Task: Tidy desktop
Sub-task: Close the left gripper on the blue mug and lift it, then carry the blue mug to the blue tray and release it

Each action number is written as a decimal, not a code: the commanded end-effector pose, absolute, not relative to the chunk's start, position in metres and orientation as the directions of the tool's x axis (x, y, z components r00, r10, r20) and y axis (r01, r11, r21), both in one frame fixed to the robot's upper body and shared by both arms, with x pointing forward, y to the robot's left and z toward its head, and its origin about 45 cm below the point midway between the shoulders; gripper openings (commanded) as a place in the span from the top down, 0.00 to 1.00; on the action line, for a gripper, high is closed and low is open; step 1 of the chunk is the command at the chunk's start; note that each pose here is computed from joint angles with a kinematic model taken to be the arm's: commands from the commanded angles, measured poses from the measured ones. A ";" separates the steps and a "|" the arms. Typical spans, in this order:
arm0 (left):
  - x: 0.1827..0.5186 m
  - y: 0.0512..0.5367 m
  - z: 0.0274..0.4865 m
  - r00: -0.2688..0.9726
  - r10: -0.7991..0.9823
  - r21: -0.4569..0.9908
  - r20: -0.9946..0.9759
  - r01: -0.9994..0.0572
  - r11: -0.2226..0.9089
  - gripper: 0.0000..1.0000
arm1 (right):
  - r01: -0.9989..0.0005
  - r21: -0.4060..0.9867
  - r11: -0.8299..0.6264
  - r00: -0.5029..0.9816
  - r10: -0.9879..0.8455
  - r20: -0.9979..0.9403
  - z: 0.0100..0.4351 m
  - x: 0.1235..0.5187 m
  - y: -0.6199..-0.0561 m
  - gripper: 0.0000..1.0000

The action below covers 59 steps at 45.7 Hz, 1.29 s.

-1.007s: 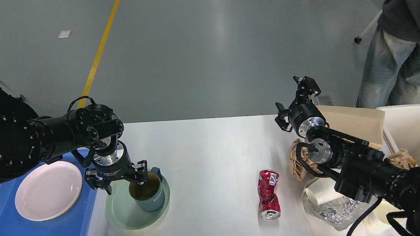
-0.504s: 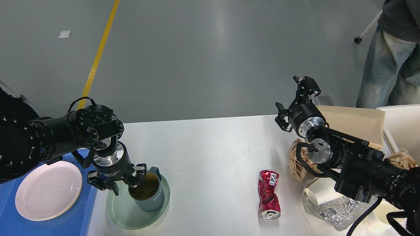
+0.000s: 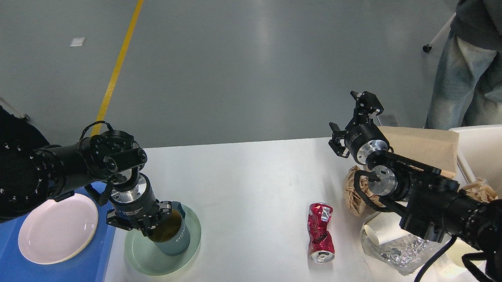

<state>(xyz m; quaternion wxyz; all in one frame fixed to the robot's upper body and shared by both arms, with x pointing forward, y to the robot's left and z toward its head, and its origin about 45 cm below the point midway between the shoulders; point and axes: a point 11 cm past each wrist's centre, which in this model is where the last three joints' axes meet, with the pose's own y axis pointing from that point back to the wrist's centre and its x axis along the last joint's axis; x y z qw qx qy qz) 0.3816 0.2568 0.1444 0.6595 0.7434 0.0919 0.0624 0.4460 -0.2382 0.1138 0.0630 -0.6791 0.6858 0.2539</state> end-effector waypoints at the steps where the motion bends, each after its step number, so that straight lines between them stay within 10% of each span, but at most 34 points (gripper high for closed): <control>1: 0.383 0.256 0.147 0.976 0.216 0.992 -0.026 0.052 -0.112 1.00 | -0.964 0.263 -0.051 -0.070 -0.900 -0.431 0.114 0.446 -0.238 0.00; 35: 0.412 0.348 0.263 0.926 0.377 1.000 0.019 -0.012 -0.020 1.00 | -0.964 0.262 -0.052 -0.069 -0.900 -0.430 0.114 0.446 -0.238 0.00; 59: 0.330 0.516 0.263 0.693 0.721 1.000 0.026 -0.009 -0.028 1.00 | -0.964 0.263 -0.051 -0.070 -0.900 -0.431 0.114 0.446 -0.238 0.00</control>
